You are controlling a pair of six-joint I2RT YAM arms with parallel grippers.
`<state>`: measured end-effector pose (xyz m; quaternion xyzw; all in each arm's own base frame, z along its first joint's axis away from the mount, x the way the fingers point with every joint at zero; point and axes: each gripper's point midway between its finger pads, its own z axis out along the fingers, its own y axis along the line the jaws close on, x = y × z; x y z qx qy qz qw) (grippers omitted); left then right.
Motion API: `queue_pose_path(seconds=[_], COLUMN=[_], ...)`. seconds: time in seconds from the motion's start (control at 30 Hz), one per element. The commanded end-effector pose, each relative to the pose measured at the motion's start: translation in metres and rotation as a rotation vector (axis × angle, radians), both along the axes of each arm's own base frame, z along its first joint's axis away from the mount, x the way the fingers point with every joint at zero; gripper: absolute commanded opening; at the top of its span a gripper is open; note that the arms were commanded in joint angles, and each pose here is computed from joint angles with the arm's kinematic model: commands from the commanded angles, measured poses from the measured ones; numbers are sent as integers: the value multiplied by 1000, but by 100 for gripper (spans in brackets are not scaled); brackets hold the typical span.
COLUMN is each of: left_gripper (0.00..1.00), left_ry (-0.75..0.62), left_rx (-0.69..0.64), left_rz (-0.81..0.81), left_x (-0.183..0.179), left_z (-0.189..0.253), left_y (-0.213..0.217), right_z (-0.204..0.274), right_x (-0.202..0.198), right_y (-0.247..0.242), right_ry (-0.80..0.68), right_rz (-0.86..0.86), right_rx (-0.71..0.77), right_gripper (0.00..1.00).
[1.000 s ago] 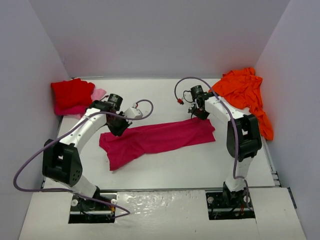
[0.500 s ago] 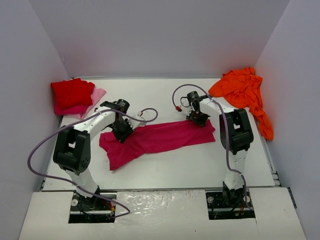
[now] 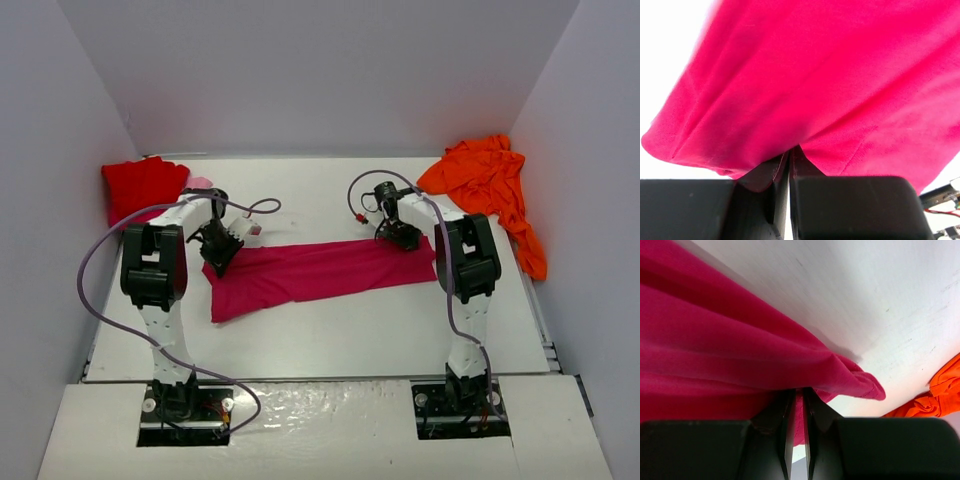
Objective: Fold and stack the t-shirts
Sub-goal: Rotate the tshirt 90 degrees
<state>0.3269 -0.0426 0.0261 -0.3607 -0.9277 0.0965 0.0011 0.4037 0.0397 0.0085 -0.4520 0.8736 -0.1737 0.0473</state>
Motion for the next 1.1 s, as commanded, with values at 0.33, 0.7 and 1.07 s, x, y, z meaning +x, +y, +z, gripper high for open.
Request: queue_pose_path(seconds=[0.33, 0.7, 1.07], left_gripper=[0, 0, 0], left_ry=[-100, -257, -413], left_rx=[133, 223, 275], left_rz=[66, 126, 198], left_x=[74, 144, 191], left_z=[19, 34, 66], left_y=[10, 22, 33], right_z=[-16, -16, -6], right_x=[-173, -275, -339], right_y=[47, 123, 167], right_ry=[459, 632, 660], right_rz=[258, 502, 701], right_rx=[-108, -64, -63], right_gripper=[6, 6, 6])
